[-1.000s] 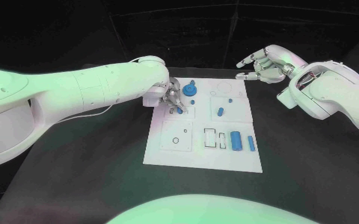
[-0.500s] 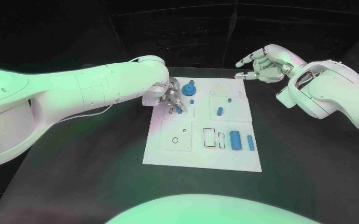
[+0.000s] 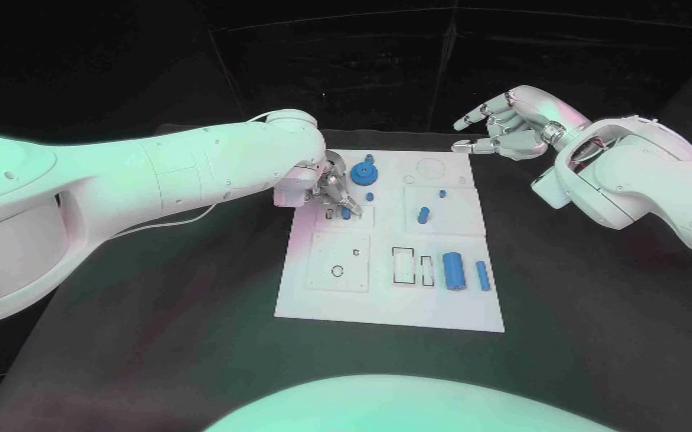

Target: Assemble the parts on the task board

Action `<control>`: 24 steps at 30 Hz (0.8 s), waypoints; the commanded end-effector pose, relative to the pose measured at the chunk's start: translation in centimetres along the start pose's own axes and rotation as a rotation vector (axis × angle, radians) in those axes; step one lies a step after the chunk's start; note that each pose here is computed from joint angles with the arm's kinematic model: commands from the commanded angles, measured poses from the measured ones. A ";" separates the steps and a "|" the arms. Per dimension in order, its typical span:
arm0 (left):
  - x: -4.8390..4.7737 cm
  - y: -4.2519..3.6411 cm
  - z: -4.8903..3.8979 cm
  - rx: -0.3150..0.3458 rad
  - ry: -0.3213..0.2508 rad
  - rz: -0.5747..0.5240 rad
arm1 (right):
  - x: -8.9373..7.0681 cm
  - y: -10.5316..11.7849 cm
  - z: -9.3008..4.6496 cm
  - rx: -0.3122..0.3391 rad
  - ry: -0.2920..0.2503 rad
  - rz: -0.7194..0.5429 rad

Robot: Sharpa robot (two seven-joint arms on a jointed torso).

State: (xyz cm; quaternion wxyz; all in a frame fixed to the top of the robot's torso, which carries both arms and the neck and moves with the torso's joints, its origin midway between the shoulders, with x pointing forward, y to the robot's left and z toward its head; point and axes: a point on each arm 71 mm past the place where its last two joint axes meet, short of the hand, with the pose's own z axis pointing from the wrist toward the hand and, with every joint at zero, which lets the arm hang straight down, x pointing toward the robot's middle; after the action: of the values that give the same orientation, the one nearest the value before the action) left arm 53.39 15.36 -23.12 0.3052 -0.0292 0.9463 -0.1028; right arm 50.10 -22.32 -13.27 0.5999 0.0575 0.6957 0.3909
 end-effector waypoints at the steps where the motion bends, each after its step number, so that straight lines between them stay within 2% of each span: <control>1: 0.06 0.02 0.00 -0.007 0.011 0.008 | -0.1 0.2 0.0 -0.008 0.001 -0.002; 15: 0.04 0.28 -0.14 -0.005 -0.004 -0.002 | -0.1 0.2 0.0 -0.008 0.000 -0.003; 24: -0.31 0.98 -1.02 0.002 -0.038 -0.010 | -0.2 0.1 0.0 -0.006 -0.003 -0.004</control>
State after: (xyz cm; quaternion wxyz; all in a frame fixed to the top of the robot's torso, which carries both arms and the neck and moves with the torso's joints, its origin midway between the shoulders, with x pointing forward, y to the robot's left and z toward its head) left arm 52.91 16.56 -22.80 0.3099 -0.0350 0.9442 -0.1060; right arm 50.12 -22.42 -13.26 0.6005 0.0581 0.6957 0.3900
